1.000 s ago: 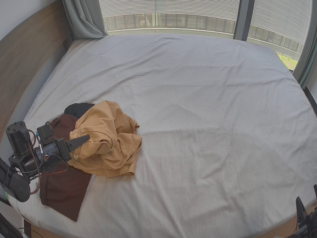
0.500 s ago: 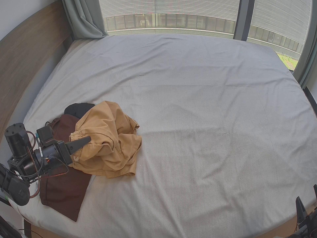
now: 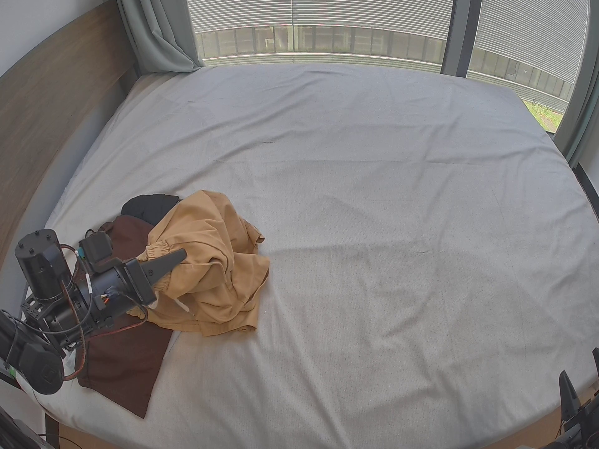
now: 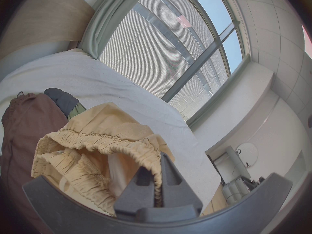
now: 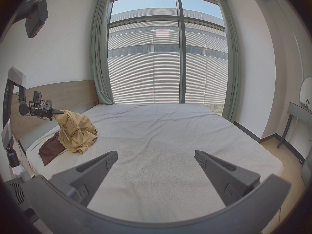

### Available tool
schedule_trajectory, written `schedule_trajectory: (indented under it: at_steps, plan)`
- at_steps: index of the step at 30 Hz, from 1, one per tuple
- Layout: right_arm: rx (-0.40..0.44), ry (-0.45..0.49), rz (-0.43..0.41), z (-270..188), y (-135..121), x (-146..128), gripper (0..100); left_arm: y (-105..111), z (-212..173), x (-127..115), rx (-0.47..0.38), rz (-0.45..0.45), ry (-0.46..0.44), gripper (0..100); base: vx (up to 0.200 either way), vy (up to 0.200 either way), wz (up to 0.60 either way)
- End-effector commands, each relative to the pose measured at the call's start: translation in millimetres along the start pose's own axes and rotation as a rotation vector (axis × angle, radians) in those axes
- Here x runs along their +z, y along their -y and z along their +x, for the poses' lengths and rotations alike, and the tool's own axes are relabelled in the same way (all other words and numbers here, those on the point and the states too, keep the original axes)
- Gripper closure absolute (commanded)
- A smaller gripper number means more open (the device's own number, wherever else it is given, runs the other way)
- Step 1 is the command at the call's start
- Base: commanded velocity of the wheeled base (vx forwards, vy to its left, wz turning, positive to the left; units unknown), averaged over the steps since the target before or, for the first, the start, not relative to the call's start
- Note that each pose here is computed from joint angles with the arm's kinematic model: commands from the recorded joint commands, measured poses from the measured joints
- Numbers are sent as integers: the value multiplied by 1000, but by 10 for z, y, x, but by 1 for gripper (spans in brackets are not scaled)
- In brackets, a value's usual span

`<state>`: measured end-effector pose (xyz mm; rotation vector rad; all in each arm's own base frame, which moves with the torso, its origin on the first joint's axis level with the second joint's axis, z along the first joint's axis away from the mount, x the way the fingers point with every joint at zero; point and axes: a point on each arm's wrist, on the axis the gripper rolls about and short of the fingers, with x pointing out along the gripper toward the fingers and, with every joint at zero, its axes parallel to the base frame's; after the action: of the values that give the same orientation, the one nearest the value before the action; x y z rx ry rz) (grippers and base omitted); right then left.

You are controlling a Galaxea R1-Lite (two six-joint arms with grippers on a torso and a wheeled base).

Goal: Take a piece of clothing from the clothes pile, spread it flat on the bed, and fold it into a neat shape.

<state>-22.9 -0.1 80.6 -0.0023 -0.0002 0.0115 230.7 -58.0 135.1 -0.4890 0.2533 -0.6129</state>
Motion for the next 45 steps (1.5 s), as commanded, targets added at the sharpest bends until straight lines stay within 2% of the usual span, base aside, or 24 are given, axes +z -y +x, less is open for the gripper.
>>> schedule_trajectory:
  at_steps: [1, 7, 13, 20, 23, 34, 45]
  plan:
    - [2, 0, -1, 0, 0, -49, 0, 168, 56, 58, -37, -29, 39, 100, 0, 0, 0]
    - [2, 1, -1, 0, 0, -47, 0, 460, 153, 169, -75, -172, 130, 100, 0, 0, 0]
    - [2, 1, -1, 0, 0, -47, 0, 609, 220, 171, -93, -222, 154, 100, 0, 0, 0]
    - [2, 1, -1, 0, 0, -47, 0, 906, 357, 210, -97, -322, 244, 100, 0, 0, 0]
    - [2, 1, -1, 0, 0, -47, 0, 991, 394, 240, -110, -335, 266, 100, 0, 0, 0]
    - [2, 1, 1, 0, 0, -47, 0, 1178, 433, 190, -174, -343, 228, 100, 0, 0, 0]
    - [1, 1, -1, 0, 0, -47, 0, 1391, 487, 155, -223, -392, 169, 100, 0, 0, 0]
